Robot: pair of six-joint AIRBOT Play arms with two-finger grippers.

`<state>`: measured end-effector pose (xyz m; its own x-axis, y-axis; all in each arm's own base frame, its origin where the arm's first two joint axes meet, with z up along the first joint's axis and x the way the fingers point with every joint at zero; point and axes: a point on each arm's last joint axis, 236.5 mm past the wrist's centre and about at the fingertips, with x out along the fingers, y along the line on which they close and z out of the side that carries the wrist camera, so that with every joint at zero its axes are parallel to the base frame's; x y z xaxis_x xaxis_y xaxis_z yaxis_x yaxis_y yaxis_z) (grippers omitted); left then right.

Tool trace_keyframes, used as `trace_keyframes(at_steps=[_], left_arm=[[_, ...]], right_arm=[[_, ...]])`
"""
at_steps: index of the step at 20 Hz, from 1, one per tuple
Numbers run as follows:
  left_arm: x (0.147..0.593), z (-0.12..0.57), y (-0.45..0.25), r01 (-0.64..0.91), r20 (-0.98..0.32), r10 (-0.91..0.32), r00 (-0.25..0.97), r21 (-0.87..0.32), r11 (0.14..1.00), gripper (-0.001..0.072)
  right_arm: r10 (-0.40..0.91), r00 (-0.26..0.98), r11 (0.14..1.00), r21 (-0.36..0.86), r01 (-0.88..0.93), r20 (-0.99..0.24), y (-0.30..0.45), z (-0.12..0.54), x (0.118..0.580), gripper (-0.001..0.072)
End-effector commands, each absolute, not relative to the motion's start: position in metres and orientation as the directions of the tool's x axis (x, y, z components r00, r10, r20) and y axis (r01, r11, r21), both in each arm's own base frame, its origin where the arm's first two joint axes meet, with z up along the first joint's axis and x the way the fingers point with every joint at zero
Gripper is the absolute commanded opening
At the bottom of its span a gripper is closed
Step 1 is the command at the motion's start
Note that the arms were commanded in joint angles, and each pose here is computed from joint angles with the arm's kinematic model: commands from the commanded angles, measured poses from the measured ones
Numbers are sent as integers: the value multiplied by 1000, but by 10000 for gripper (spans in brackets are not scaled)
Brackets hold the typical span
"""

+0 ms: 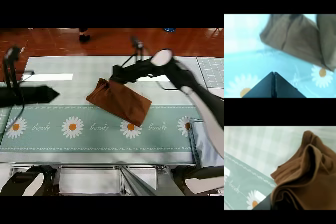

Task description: Fold the shirts.

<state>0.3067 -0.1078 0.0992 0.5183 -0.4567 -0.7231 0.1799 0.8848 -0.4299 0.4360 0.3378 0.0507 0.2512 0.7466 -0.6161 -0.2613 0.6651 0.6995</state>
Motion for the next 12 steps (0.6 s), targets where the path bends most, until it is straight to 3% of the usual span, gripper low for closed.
trace_keyframes(at_steps=[1, 2, 3, 4, 7, 10, 12], left_arm=[[277, 64, -118, 121, -699, -510, 500, -527, 841, 20], [275, 53, -121, 99, -700, -520, 489, -549, 830, 20], [274, 46, -121, 82, -701, -521, 487, -557, 826, 20], [275, 38, -119, 66, -704, -516, 489, -560, 826, 20], [288, 37, -112, 46, -688, -485, 540, -551, 833, 20], [316, 81, -94, 58, -618, -442, 651, -540, 840, 20], [332, 127, -83, 86, -555, -418, 719, -525, 847, 20]], right_arm=[[780, 183, 625, 747, -224, -598, 392, 3, 445, 27], [785, 181, 619, 758, -205, -592, 399, -5, 448, 153], [802, 167, 597, 782, -179, -574, 406, -8, 446, 324], [816, 155, 577, 800, -168, -556, 410, -8, 445, 423], [831, 102, 556, 810, -186, -547, 401, 9, 434, 420], [844, 75, 535, 823, -194, -531, 342, 68, 431, 411], [805, 110, 592, 772, -233, -584, 275, 113, 424, 411]])
